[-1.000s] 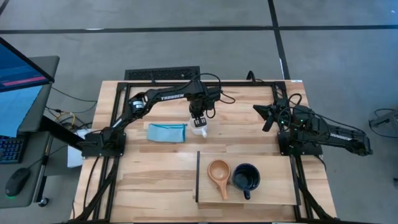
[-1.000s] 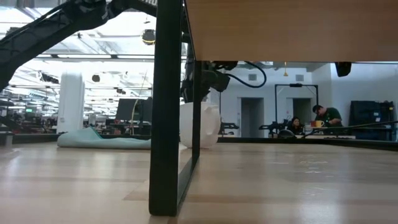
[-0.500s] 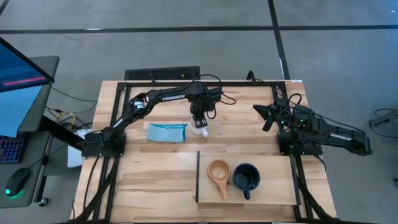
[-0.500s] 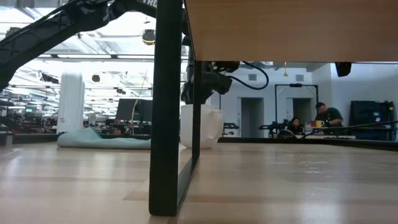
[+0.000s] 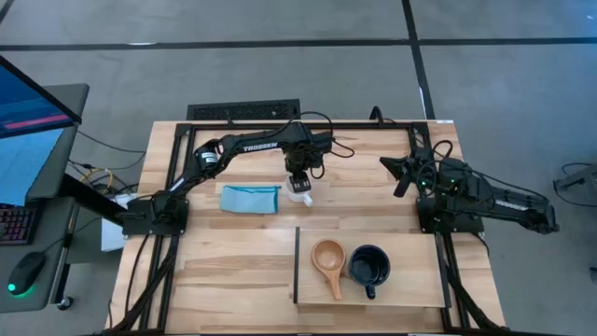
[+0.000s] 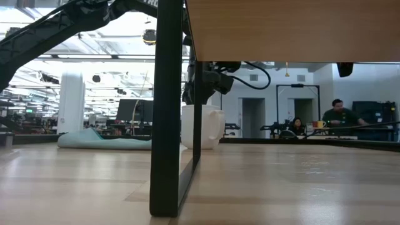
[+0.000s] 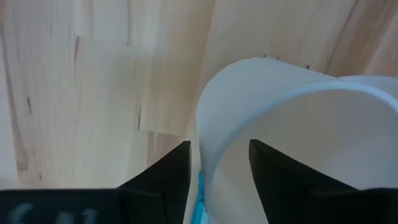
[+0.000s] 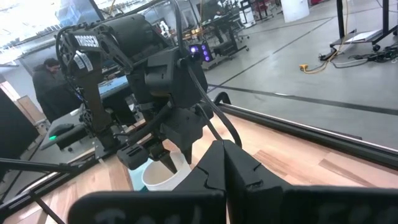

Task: Stack small to large cups/mugs on shelf
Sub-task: Put the white mug on the shelf

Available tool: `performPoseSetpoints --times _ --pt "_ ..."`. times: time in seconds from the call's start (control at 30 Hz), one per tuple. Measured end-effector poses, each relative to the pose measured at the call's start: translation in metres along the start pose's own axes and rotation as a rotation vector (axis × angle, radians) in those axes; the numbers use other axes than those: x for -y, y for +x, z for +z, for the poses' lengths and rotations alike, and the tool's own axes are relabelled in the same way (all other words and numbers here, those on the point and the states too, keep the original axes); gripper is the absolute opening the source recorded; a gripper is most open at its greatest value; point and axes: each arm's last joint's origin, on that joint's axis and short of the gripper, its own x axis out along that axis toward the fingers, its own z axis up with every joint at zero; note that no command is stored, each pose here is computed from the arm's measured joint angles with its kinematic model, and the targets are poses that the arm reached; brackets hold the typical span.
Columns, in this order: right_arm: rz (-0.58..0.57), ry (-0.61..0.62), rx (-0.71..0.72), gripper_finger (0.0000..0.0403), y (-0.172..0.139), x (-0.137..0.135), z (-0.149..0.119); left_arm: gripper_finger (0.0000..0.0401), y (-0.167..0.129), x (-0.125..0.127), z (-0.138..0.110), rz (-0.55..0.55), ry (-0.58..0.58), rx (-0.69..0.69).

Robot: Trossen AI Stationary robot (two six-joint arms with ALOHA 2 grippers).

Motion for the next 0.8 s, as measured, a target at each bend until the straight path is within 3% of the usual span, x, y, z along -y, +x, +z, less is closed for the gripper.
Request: performPoseSetpoints --times 0.17,0.53,0.8 --pt "0.000 0.000 0.000 0.0011 0.000 0.000 0.000 0.0153 -0.008 0.000 0.000 0.047 -0.001 -0.001" --pt "0.004 0.000 -0.001 0.0011 0.000 0.000 0.000 0.0153 -0.064 0.003 -0.005 0.113 0.003 0.121" --pt "0.017 0.000 -0.009 0.0011 0.000 0.000 0.000 0.0153 -0.139 -0.005 -0.033 0.240 -0.083 0.367"
